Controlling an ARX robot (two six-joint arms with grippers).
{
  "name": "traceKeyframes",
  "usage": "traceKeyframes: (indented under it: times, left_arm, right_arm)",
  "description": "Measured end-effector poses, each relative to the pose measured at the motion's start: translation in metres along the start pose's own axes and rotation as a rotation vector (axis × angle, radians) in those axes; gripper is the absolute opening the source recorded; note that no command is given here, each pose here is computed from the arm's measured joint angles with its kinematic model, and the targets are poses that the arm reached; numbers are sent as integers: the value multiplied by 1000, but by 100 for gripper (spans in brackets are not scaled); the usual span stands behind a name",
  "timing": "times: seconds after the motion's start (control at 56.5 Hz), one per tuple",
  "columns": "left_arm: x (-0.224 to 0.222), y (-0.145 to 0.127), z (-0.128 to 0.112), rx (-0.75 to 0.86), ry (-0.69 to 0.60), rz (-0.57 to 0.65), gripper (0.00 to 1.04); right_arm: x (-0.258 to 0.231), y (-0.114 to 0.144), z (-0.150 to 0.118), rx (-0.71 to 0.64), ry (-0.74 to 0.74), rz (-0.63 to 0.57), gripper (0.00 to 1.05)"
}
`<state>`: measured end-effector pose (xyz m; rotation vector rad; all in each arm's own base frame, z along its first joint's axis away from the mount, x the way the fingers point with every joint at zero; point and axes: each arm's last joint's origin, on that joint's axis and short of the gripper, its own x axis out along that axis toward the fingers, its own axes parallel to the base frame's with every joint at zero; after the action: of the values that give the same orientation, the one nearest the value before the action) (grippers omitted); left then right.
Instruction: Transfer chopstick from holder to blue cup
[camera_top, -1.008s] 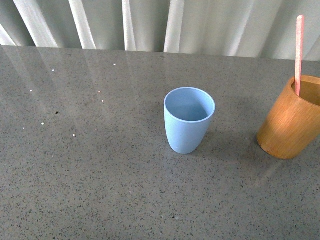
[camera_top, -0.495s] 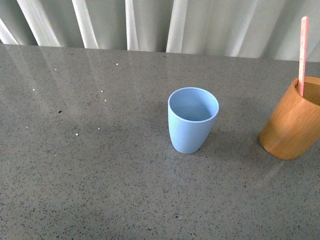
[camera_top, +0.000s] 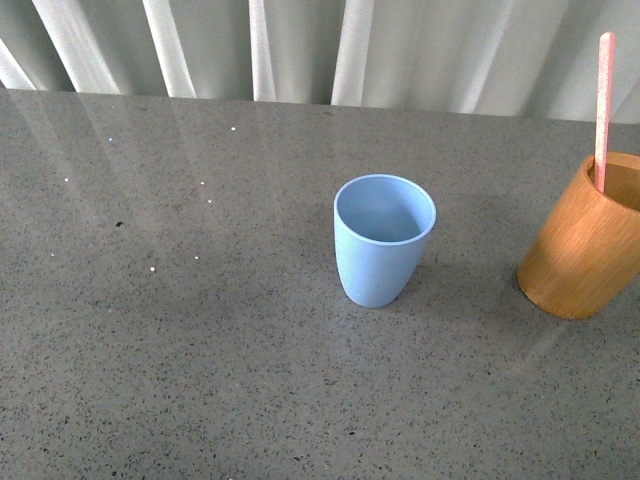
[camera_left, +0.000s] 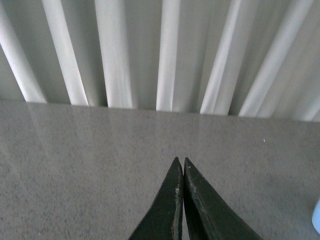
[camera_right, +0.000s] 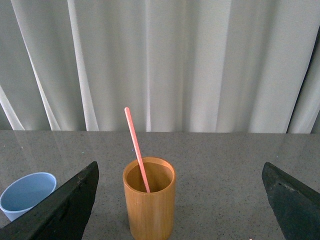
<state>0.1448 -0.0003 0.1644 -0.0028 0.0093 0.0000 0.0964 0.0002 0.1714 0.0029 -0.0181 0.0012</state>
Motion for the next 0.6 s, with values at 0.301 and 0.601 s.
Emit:
traceKeyframes:
  times: [0.301,0.601]
  left_arm:
    - [-12,0,6,0,-23,-2,4]
    - [-24,0,8,0,-30,-2,4]
  right_arm:
    - [0,0,0,0,0,0,95]
    - [0,0,0,0,0,0,95]
